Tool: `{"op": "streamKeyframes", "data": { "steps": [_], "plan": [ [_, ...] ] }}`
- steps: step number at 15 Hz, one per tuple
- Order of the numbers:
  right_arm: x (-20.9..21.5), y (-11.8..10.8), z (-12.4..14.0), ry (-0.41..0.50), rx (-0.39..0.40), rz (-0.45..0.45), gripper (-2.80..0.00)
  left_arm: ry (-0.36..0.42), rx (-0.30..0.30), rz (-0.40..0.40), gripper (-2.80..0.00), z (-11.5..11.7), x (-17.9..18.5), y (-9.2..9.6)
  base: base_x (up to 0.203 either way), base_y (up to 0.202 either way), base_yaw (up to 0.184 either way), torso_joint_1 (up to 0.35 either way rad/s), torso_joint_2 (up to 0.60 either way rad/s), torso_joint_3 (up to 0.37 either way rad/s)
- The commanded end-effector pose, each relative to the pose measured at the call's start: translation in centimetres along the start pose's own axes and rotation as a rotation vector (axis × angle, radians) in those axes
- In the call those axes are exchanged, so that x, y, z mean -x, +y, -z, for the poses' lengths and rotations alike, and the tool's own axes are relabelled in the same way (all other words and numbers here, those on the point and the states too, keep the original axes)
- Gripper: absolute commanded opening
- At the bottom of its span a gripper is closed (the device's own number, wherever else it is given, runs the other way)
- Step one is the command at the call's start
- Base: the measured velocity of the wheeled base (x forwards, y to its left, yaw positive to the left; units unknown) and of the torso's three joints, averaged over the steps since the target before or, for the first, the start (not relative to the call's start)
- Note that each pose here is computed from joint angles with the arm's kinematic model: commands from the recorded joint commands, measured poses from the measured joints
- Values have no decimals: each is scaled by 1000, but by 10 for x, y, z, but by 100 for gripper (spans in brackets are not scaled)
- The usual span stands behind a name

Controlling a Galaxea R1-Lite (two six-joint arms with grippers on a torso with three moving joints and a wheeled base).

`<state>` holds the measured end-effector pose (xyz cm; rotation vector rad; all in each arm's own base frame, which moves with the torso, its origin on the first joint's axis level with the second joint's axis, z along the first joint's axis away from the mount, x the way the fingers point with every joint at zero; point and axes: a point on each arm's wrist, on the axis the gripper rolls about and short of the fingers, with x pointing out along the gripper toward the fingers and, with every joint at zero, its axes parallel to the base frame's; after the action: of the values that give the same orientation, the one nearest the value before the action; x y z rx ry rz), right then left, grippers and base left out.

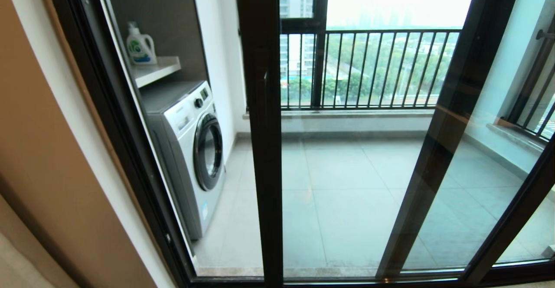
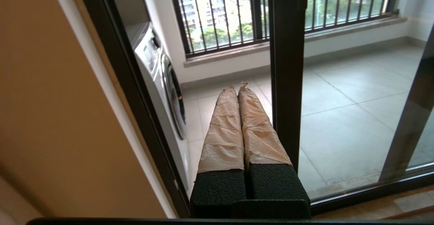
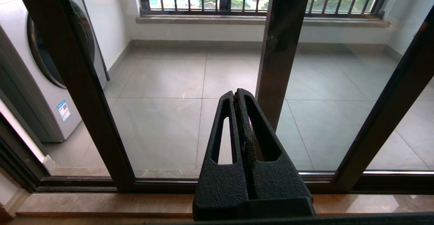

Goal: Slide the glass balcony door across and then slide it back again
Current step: Close the slid door

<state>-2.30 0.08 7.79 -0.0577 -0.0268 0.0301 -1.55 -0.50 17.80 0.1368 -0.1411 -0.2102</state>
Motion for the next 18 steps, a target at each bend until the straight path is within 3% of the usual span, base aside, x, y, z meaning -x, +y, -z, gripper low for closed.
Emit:
{"op": "streamKeyframes", "data": {
  "steps": [1, 4, 7, 12, 18],
  "plan": [
    [-1, 0, 3, 14, 1, -1, -280, 100, 36, 58, -280, -26, -60, 16, 0, 0, 0, 0, 0, 0],
    [-1, 0, 3, 14, 1, -1, -280, 150, 66, 101, -280, -30, -136, 33, 0, 0, 0, 0, 0, 0],
    [-1, 0, 3, 14, 1, -1, -280, 109, 87, 152, -280, -30, -215, 32, 0, 0, 0, 0, 0, 0],
    [-1, 0, 3, 14, 1, -1, -280, -25, 138, 221, -280, -60, -299, -53, 0, 0, 0, 0, 0, 0],
    [-1, 0, 3, 14, 1, -1, -280, -2, 157, 214, -280, -50, -339, -100, 0, 0, 0, 0, 0, 0]
  ]
}}
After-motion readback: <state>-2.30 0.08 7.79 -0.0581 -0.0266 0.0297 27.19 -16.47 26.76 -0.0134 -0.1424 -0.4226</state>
